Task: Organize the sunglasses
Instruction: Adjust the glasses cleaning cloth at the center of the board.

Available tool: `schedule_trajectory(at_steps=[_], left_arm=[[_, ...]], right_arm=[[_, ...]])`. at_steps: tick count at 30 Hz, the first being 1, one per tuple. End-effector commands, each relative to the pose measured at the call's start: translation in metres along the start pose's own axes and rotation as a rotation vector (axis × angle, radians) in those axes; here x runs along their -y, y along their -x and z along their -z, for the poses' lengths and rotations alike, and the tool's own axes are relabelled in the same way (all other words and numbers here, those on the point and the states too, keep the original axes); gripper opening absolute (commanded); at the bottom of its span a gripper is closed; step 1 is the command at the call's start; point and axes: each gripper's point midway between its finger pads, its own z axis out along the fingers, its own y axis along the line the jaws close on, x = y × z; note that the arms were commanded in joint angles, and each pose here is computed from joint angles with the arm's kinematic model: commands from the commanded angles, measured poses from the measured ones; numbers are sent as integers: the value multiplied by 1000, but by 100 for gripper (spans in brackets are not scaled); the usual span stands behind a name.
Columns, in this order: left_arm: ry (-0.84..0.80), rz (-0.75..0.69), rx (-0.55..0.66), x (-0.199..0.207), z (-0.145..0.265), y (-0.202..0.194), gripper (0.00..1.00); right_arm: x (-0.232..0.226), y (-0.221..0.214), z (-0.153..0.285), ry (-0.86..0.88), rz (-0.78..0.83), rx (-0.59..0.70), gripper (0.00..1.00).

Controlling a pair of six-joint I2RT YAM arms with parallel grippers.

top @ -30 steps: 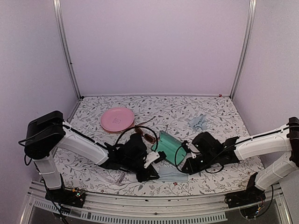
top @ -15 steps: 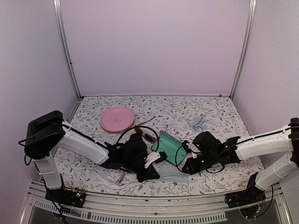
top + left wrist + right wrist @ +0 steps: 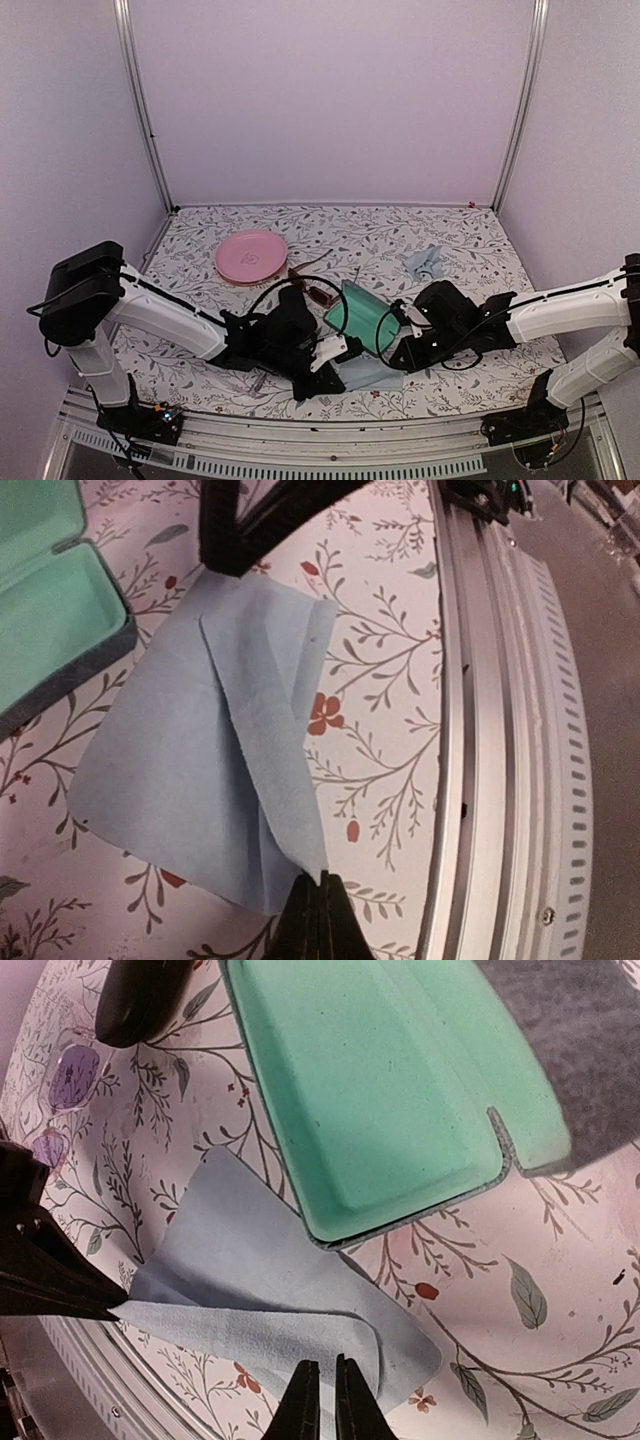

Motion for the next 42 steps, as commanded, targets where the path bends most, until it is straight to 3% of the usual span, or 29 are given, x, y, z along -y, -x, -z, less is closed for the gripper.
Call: schedule_trajectory(at_steps=[1,11,16,21,30,42], left_arm=[[-45,-106,-30,24,3,-5,0],[-145,-191,-138,46,-7,-26,0],[-168,-199,-156,51,-11,-31,6],[-163,-203,-144,53,-5,-28,28],[-97,-145,-64,33,8,-11,62],[158,23,3,-49,11,2,61]], right_arm=[[-2,1,5,11,-5,26,10],[2,-9,3,18,-45,19,15],[6,-8,4,-6,-60,23,27],[11,-6,-3,-47,-50,6,34],[14,-2,-20,-82,-16,-33,35],[8,-4,-22,-44,6,-38,22]])
